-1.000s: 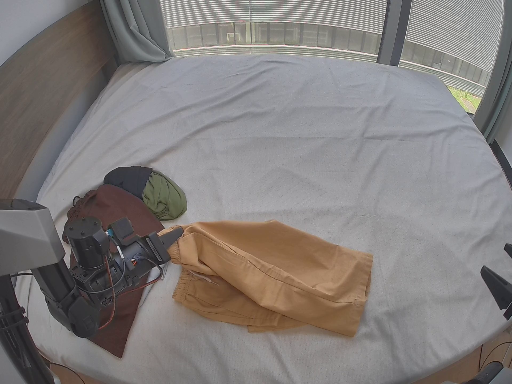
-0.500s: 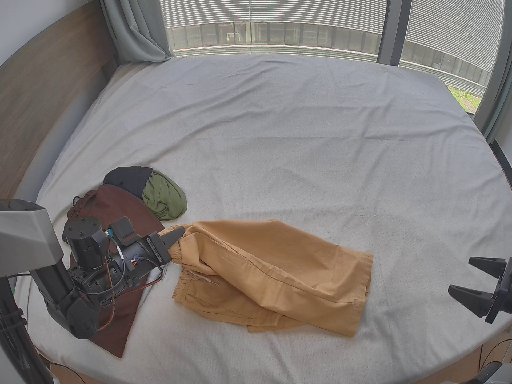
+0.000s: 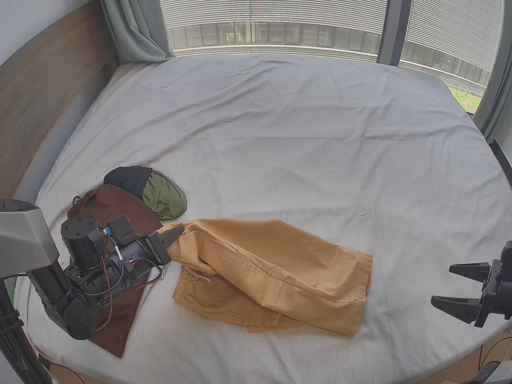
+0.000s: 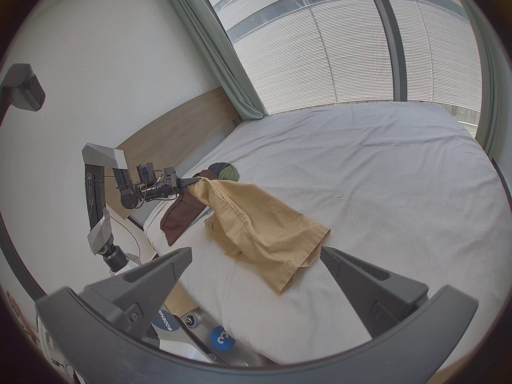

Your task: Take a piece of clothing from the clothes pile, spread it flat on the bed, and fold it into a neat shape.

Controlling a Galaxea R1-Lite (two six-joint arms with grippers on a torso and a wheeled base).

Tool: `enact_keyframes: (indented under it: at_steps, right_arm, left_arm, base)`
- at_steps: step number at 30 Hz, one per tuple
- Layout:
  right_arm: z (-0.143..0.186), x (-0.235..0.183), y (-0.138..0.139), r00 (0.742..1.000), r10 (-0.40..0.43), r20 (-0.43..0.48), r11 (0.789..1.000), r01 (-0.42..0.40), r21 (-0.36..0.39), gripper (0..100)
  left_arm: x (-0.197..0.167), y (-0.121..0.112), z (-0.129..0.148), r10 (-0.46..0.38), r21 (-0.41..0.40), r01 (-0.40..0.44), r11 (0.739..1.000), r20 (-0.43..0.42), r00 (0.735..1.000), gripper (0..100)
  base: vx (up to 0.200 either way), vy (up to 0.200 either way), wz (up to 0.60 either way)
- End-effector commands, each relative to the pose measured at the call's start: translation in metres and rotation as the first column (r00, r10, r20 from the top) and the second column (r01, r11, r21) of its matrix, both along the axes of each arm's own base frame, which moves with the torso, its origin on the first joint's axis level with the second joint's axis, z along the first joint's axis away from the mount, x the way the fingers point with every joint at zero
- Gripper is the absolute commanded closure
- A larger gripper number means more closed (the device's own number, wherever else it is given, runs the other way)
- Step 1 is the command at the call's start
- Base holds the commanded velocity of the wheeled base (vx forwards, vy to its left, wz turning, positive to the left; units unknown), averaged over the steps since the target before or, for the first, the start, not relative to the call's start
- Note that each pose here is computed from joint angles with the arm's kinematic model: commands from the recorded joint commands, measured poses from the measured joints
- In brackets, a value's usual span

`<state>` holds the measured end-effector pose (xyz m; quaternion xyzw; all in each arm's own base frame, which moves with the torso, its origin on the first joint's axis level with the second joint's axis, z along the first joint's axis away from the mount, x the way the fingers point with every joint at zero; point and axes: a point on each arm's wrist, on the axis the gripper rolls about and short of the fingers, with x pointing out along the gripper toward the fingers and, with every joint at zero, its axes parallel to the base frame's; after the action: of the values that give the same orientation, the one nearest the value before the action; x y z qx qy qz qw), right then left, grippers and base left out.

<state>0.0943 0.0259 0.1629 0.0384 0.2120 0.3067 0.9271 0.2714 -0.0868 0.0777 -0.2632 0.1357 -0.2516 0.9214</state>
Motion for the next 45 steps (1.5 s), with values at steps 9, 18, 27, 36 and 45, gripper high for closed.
enact_keyframes:
  at_steps: [9, 18, 27, 36, 45]
  right_arm:
    - [-0.008, 0.024, 0.006, 0.998, 0.009, -0.061, 1.0, -0.008, 0.013, 0]
    - [-0.025, 0.057, 0.015, 0.994, 0.008, -0.111, 0.999, -0.003, 0.047, 0]
    - [-0.045, 0.072, 0.021, 0.973, 0.008, -0.232, 0.999, 0.002, 0.043, 0]
    - [-0.068, 0.082, 0.033, 0.949, 0.034, -0.315, 0.997, -0.011, 0.074, 0]
    - [-0.091, 0.09, 0.04, 0.925, 0.042, -0.378, 0.997, -0.015, 0.076, 0]
  left_arm:
    - [-0.005, 0.003, 0.013, -0.003, -0.013, 0.004, 1.0, 0.043, 0.999, 100]
    - [-0.003, 0.004, 0.008, 0.003, -0.008, -0.002, 1.0, 0.023, 1.0, 100]
    - [0.0, 0.007, 0.002, 0.016, -0.002, -0.016, 1.0, 0.006, 1.0, 100]
    - [0.0, 0.007, -0.002, 0.017, 0.001, -0.017, 1.0, -0.013, 1.0, 100]
    - [0.002, 0.007, -0.008, 0.02, 0.007, -0.02, 1.0, -0.033, 0.999, 100]
  base:
    - [0.0, 0.0, 0.0]
    - [0.0, 0.0, 0.0]
    - [0.0, 0.0, 0.0]
    - [0.0, 0.0, 0.0]
    - [0.0, 0.0, 0.0]
